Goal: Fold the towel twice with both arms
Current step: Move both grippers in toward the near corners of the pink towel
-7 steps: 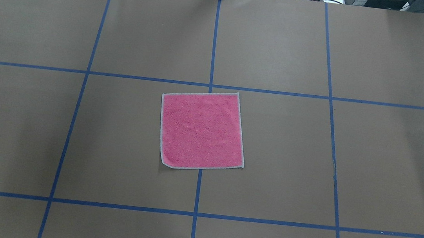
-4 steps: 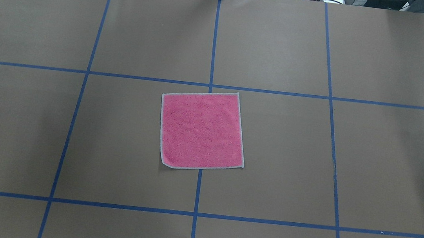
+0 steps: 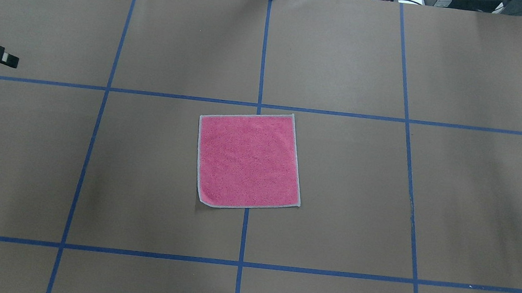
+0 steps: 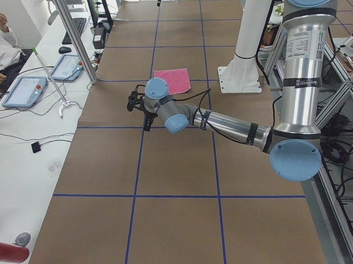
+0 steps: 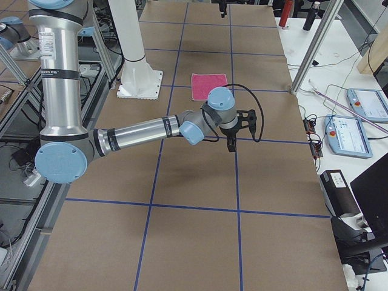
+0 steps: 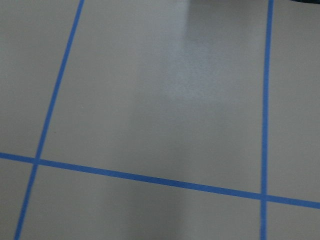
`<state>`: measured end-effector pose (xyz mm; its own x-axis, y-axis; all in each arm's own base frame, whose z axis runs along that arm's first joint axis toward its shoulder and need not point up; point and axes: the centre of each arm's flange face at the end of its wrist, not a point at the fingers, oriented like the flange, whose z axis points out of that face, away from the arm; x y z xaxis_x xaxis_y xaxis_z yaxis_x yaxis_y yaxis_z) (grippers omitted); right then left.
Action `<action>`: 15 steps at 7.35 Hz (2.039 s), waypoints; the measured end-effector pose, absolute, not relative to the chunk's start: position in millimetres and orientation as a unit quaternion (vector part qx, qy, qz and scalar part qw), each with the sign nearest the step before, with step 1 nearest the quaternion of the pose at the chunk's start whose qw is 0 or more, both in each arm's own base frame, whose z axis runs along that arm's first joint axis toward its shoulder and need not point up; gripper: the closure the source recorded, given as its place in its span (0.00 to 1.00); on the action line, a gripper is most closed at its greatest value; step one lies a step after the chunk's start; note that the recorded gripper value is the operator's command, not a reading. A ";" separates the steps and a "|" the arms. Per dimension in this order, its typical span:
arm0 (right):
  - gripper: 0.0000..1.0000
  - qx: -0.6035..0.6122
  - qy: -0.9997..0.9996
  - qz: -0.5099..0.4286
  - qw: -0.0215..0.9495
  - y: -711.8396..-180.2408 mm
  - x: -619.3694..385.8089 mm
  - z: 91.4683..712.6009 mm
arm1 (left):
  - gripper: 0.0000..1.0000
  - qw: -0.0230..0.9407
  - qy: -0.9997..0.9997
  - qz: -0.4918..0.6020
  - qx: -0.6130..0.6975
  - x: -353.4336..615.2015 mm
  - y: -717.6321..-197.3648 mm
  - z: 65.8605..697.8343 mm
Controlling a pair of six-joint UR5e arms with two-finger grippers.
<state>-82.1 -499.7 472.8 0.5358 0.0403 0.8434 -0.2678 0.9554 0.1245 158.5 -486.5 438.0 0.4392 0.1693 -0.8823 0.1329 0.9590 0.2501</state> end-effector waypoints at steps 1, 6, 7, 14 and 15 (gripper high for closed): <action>0.03 0.105 -0.491 0.114 0.857 -489.1 -108.3 462.6 | 0.00 0.823 0.555 -0.018 0.114 190.7 -471.8 418.6; 0.05 0.057 -0.528 0.255 0.808 -417.6 -253.1 391.1 | 0.00 0.785 0.602 -0.134 0.055 348.1 -380.1 334.6; 0.05 0.055 -0.531 0.276 0.799 -401.8 -278.8 381.6 | 0.01 0.780 0.606 -0.148 0.047 378.5 -362.0 325.4; 0.04 0.054 -0.551 0.349 0.756 -337.3 -374.4 352.6 | 0.22 0.764 0.557 -0.324 -0.036 530.7 -318.8 277.5; 0.04 0.053 -0.554 0.349 0.754 -336.7 -376.5 349.9 | 0.37 0.766 0.553 -0.325 -0.036 537.0 -317.6 279.9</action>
<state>-376.5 -336.7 349.9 0.1437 0.4670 0.8725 -0.5852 0.7511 -0.3056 537.0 -317.6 279.9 0.1766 -0.5377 -0.8244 0.4576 0.7864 -0.4149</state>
